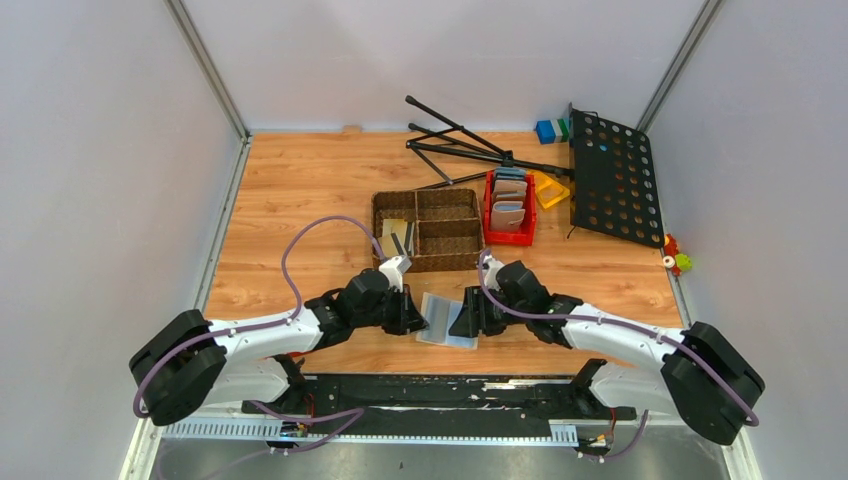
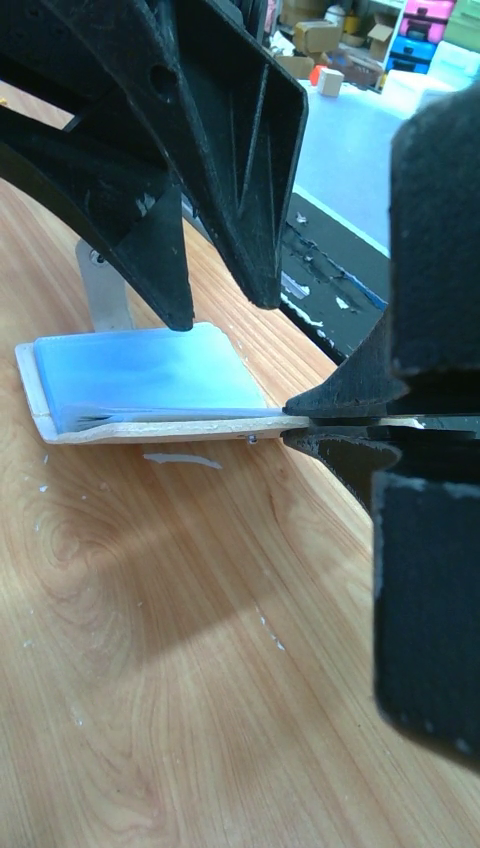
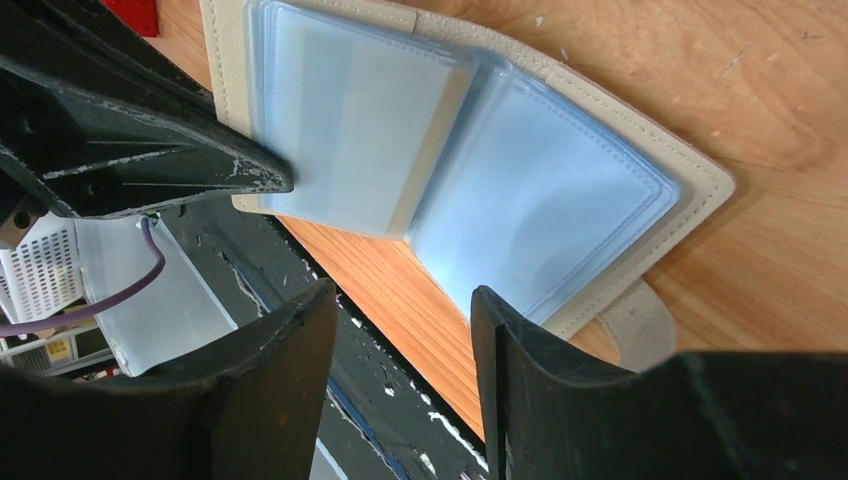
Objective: Take the credit cards out of the card holder
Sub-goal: Remove the credit card from the card holder.
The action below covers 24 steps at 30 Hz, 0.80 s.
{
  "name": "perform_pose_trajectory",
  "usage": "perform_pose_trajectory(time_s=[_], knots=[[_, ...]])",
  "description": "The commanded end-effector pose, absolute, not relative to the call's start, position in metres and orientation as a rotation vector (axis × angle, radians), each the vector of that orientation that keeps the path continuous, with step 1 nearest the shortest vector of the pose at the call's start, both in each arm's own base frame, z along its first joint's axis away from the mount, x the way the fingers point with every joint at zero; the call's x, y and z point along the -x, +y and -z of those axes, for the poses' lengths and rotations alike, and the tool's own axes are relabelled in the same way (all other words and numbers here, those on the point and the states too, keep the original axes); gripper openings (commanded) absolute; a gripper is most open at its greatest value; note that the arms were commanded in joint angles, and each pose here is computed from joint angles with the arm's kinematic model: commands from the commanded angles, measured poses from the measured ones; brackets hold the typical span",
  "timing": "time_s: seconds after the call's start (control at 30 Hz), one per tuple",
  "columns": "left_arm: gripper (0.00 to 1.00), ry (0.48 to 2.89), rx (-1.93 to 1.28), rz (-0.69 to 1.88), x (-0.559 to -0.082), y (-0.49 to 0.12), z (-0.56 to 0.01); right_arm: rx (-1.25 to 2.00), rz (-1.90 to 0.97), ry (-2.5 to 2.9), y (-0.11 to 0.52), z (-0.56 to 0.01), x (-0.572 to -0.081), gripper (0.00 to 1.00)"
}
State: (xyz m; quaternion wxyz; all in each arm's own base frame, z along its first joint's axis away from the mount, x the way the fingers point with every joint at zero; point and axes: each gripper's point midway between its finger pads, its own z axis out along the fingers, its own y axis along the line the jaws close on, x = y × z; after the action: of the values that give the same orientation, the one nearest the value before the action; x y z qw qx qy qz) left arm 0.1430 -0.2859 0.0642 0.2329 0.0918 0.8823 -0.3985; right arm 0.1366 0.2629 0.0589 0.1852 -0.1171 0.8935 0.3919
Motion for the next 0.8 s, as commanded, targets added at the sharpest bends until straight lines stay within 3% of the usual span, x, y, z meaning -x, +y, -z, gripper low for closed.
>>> perform_pose_trajectory(time_s=[0.0,0.17,0.4,0.53,0.6,0.77], knots=[[0.0,2.375,-0.251,1.158,-0.144,-0.294,-0.075,0.314,-1.168,2.429,0.28,-0.081,-0.151,0.51],[0.01,2.376,-0.242,1.185,-0.143,-0.297,-0.073,0.274,-1.16,2.454,0.283,-0.075,-0.154,0.47],[0.15,2.376,-0.24,1.234,-0.14,-0.302,-0.073,0.193,-1.08,2.531,0.281,-0.054,-0.162,0.39],[0.22,2.358,-0.238,1.267,-0.139,-0.303,-0.077,0.188,-1.043,2.567,0.279,-0.043,-0.163,0.25],[0.22,2.351,-0.228,1.291,-0.138,-0.303,-0.078,0.192,-1.039,2.578,0.279,-0.04,-0.162,0.19],[0.21,2.322,-0.198,1.358,-0.139,-0.303,-0.081,0.194,-1.045,2.581,0.278,-0.038,-0.16,0.16]])
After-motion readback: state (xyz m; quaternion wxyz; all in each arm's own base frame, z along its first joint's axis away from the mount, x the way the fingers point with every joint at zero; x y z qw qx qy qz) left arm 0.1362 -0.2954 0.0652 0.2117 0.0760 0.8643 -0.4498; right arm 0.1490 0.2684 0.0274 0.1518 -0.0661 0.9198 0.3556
